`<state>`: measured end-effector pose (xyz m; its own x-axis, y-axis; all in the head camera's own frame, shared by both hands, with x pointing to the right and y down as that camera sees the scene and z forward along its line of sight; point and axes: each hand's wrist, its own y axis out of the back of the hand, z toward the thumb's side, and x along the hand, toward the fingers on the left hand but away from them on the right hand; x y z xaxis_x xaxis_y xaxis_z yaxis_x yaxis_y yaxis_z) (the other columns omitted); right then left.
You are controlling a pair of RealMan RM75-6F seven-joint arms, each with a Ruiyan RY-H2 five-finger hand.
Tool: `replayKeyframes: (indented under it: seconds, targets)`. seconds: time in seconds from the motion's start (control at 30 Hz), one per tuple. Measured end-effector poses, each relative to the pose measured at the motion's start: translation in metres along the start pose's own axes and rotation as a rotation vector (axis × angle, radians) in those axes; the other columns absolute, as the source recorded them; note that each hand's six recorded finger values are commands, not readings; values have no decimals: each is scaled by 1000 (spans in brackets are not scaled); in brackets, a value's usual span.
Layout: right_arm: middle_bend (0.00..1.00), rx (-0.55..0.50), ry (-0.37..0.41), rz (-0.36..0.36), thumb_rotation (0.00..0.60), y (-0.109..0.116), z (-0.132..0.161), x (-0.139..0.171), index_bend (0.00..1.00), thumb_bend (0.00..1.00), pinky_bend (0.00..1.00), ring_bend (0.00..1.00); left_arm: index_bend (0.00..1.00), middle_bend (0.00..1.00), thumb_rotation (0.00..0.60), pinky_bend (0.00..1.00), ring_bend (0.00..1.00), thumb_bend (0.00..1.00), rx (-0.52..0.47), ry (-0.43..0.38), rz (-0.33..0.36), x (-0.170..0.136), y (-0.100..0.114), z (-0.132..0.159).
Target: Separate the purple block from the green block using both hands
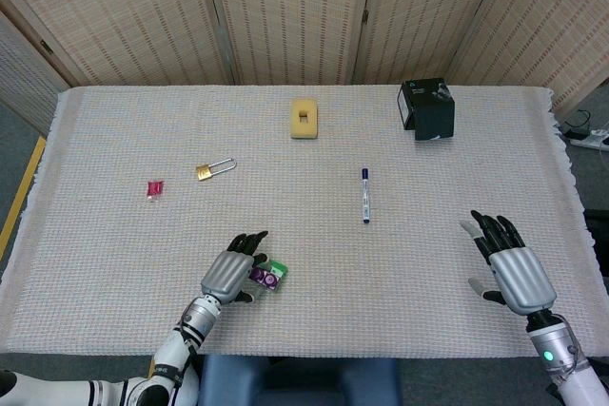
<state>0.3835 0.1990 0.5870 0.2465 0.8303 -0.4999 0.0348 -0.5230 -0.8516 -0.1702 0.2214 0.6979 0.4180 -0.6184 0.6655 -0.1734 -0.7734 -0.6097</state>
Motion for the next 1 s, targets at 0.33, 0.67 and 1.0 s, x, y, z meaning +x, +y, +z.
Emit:
replayKeyframes:
  seconds: [0.33,0.67,1.0]
  targets:
    - [0,3,1,6,600,-2,2,-1,0,301,0,0,757,113,600,0,0,467,-32,-6,51,-2,3,-6]
    - [0,-26,17,51,600,-11,5,-8,0,301,0,0,803,173,600,0,0,461,-142,-45,194,-12,12,-12]
    - [0,-296,218,139,600,-40,48,-40,0,301,0,0,804,190,600,0,0,461,-257,-32,218,-23,32,-1]
